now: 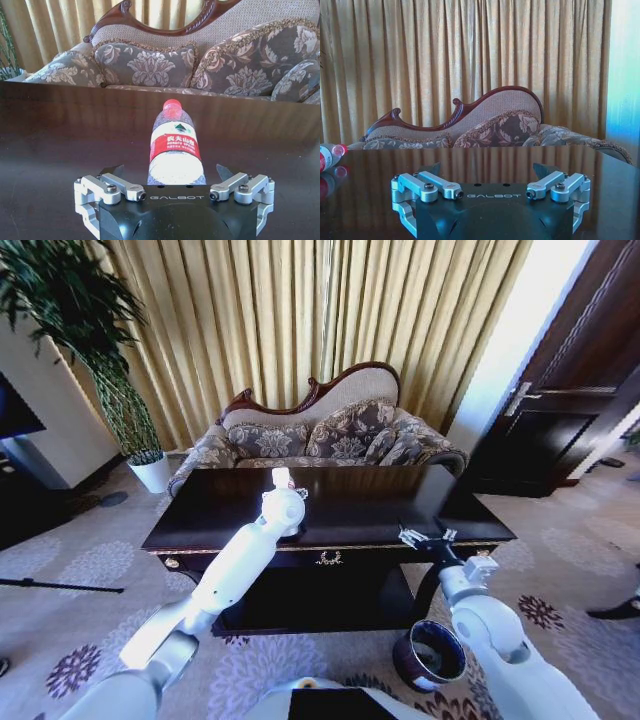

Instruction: Move to the front of the table and place the trash on the table into the trash bin.

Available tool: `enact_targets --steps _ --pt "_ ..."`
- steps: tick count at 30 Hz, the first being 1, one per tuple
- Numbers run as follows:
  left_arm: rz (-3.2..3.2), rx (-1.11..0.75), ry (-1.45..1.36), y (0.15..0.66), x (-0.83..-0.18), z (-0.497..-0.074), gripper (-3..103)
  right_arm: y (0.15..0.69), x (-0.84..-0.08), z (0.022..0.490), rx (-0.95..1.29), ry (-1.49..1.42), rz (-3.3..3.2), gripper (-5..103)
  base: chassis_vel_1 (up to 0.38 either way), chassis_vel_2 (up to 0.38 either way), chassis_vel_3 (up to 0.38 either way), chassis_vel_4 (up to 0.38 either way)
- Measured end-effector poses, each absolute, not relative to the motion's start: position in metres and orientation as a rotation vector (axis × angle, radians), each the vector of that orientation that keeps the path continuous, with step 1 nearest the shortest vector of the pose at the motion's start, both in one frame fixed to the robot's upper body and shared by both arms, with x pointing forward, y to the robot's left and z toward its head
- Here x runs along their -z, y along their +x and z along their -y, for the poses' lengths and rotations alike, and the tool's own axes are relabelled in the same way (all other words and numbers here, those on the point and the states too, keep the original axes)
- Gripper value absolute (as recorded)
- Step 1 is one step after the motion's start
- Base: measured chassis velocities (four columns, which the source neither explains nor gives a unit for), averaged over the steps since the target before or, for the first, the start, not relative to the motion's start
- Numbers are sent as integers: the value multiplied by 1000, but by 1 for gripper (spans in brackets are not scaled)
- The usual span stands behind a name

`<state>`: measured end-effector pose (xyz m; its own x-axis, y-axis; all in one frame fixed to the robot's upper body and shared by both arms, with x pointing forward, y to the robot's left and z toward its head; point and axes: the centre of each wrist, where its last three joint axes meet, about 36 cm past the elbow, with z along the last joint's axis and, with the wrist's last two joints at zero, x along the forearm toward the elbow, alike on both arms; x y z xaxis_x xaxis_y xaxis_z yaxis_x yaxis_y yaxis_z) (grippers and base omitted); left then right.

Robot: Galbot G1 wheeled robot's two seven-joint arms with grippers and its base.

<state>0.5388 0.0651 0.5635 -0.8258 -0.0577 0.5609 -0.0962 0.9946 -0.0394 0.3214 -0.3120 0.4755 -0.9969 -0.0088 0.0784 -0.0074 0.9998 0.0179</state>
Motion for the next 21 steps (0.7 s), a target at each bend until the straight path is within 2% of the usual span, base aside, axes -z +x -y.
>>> enact_targets --steps 18,19,21 --pt "2527 -103 101 544 -558 -66 100 321 -471 312 10 1 3056 100 0 0 0 0" --pt "2527 -107 100 544 -559 -66 103 321 -471 312 8 0 3057 100 0 0 0 0" --pt "2526 -110 99 543 -559 -67 101 320 -471 312 7 -2 3057 100 0 0 0 0"
